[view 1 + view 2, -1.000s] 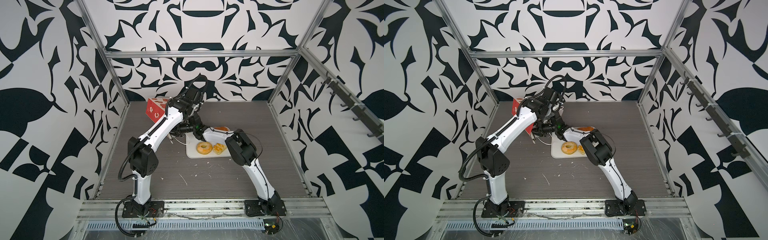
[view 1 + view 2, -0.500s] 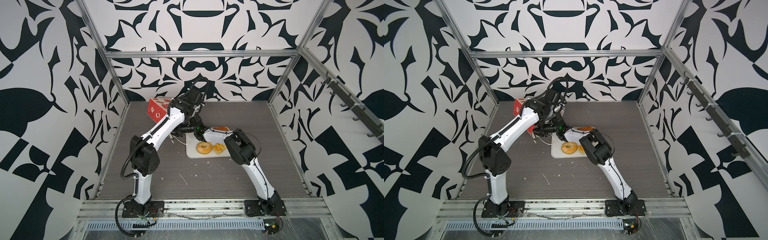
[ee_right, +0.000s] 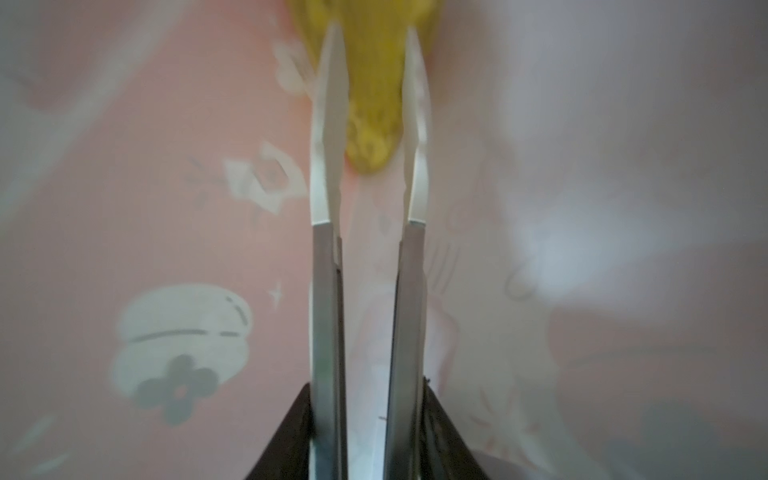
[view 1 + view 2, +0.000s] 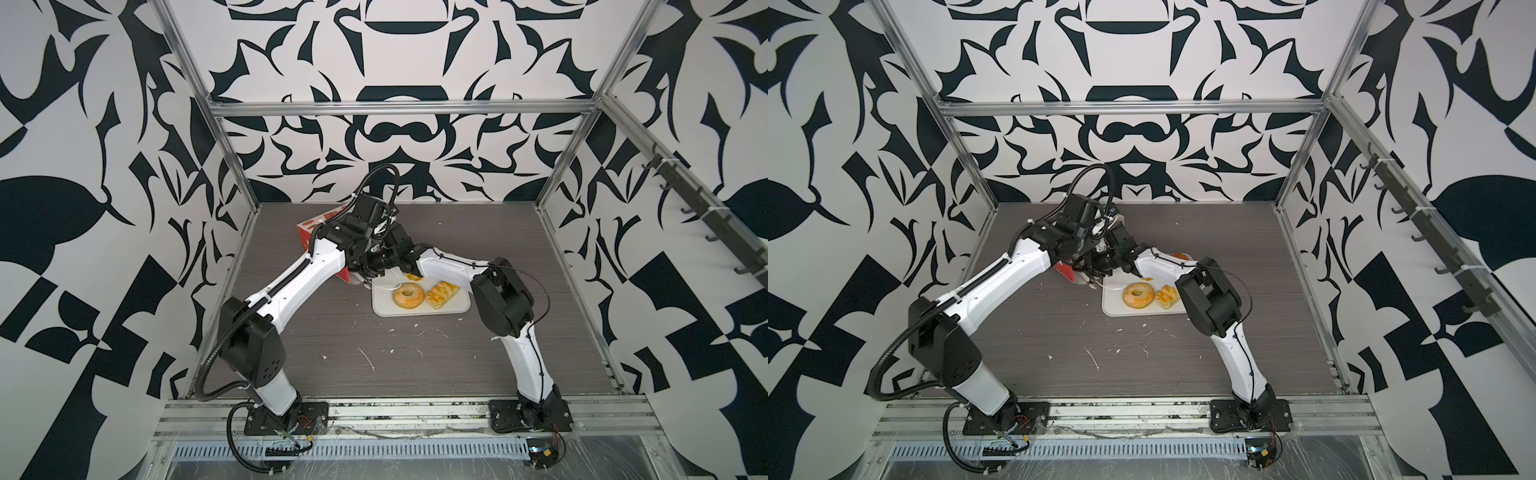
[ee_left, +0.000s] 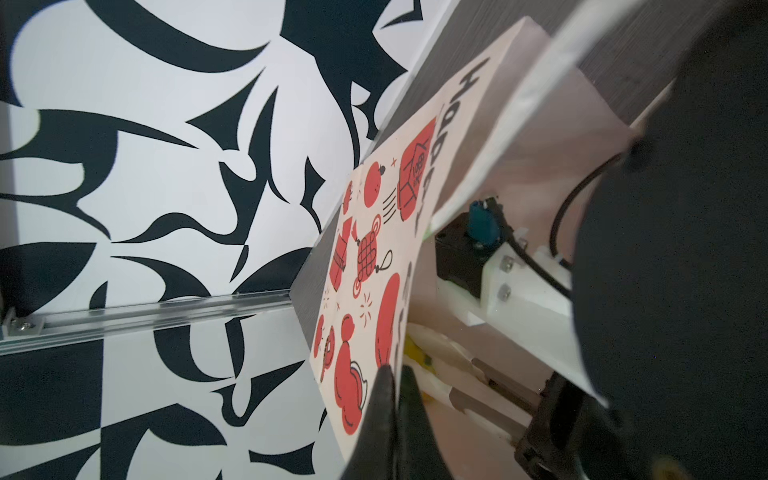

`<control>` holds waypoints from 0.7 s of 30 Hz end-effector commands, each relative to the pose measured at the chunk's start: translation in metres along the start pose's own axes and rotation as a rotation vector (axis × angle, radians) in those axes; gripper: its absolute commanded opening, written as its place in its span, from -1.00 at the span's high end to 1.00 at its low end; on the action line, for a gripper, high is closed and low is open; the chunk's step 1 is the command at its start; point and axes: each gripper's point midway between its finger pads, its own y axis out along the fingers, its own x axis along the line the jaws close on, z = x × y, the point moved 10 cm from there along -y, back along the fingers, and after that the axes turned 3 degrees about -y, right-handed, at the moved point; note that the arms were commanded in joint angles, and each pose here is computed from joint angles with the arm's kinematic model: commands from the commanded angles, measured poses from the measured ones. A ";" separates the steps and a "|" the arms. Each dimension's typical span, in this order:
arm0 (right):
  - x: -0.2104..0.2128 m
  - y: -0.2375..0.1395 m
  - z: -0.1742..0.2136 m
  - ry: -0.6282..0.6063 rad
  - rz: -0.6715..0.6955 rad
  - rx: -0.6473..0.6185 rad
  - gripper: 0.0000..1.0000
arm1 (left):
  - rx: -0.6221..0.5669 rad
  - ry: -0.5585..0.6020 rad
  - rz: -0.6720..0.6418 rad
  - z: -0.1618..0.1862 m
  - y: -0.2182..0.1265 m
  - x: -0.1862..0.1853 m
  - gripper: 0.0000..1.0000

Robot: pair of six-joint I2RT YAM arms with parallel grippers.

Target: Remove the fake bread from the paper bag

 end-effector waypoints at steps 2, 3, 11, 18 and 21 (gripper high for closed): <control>0.012 -0.020 0.009 -0.091 0.057 -0.017 0.22 | -0.103 -0.076 0.012 0.009 -0.013 -0.002 1.00; 0.014 -0.024 0.010 -0.094 0.062 -0.024 0.22 | -0.098 -0.077 0.018 0.015 -0.014 -0.005 1.00; 0.013 -0.048 0.024 -0.102 0.159 -0.058 0.22 | -0.119 -0.132 0.041 0.046 -0.019 -0.023 1.00; 0.008 -0.061 0.036 -0.087 0.204 -0.094 0.25 | -0.122 -0.175 0.058 0.060 -0.022 -0.031 1.00; 0.013 -0.073 0.042 -0.098 0.221 -0.125 0.26 | -0.130 -0.176 0.066 0.064 -0.025 -0.032 1.00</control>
